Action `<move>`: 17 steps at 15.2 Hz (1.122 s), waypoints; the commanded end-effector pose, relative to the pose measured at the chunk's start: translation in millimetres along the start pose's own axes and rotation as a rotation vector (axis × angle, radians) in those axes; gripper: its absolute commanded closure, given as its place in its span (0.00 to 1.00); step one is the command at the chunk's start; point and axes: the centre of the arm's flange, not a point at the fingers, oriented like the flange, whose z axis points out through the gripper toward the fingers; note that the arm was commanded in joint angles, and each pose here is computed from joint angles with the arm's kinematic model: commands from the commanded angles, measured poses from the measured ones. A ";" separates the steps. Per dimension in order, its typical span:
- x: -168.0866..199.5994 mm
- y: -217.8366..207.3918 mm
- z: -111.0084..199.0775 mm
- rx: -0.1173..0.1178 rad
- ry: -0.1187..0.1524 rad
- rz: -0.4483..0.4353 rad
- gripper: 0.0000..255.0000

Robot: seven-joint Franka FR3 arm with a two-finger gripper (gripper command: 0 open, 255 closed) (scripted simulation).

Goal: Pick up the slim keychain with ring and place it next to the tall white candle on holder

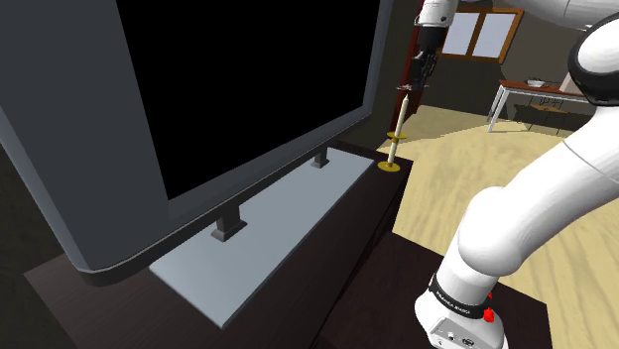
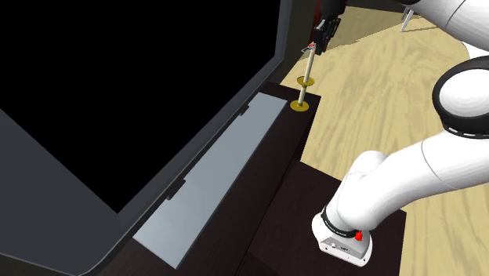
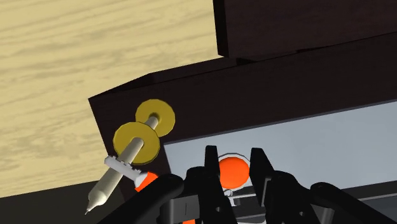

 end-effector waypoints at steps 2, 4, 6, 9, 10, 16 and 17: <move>1.0 0.8 15.5 0.000 0.000 0.000 1.00; 1.0 0.8 26.0 0.000 0.000 0.000 1.00; 1.0 0.7 36.6 0.000 0.000 0.000 1.00; 1.0 0.7 52.4 0.000 0.000 0.000 1.00; 1.1 0.7 57.7 0.000 0.000 0.000 1.00; 1.1 0.6 89.4 0.000 0.000 0.000 1.00; 1.1 0.6 94.7 0.000 0.000 0.000 1.00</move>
